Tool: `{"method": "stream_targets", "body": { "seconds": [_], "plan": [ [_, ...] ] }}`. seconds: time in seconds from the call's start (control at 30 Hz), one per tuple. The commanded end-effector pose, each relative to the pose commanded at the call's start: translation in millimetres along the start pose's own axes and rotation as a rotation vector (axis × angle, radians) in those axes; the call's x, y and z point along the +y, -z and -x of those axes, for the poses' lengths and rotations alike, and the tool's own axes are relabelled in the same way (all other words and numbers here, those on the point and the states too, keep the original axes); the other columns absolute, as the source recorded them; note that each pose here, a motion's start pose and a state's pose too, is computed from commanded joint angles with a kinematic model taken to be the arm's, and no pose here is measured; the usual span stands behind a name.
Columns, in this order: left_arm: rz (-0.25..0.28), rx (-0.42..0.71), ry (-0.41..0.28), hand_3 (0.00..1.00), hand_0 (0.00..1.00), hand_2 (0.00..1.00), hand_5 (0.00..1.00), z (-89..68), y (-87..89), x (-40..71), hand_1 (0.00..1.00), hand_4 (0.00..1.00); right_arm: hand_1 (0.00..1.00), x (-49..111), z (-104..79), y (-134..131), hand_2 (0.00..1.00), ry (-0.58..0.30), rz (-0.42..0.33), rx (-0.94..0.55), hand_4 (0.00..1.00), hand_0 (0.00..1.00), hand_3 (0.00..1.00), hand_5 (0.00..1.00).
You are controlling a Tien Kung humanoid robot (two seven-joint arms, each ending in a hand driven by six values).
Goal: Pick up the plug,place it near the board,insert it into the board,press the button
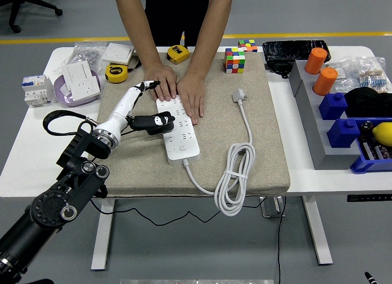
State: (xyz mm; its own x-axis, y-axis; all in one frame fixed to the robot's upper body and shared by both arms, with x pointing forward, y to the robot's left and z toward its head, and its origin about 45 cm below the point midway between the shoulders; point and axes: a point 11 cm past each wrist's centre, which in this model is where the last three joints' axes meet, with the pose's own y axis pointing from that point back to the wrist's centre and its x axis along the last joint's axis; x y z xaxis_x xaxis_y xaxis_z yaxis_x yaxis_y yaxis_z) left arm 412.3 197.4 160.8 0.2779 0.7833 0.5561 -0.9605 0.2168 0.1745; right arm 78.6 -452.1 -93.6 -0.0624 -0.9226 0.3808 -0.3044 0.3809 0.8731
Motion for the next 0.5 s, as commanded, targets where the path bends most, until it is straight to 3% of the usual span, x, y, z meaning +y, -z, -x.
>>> {"method": "stream_targets", "body": {
  "seconds": [0.2,0.5],
  "plan": [
    [-0.044,0.026,0.047,0.842,0.998,0.884,0.265,18.1,9.6,-5.8,0.950,0.998,0.846,-0.6,1.7,5.1,0.781,0.005,-0.012,-0.004,0.998,0.959,0.789,0.998],
    [-0.093,-0.013,0.025,0.794,0.967,0.841,0.271,15.2,25.5,-9.1,0.922,0.998,0.845,-0.6,2.4,4.9,0.781,0.006,-0.010,-0.003,0.998,0.960,0.789,0.998]
  ]
}}
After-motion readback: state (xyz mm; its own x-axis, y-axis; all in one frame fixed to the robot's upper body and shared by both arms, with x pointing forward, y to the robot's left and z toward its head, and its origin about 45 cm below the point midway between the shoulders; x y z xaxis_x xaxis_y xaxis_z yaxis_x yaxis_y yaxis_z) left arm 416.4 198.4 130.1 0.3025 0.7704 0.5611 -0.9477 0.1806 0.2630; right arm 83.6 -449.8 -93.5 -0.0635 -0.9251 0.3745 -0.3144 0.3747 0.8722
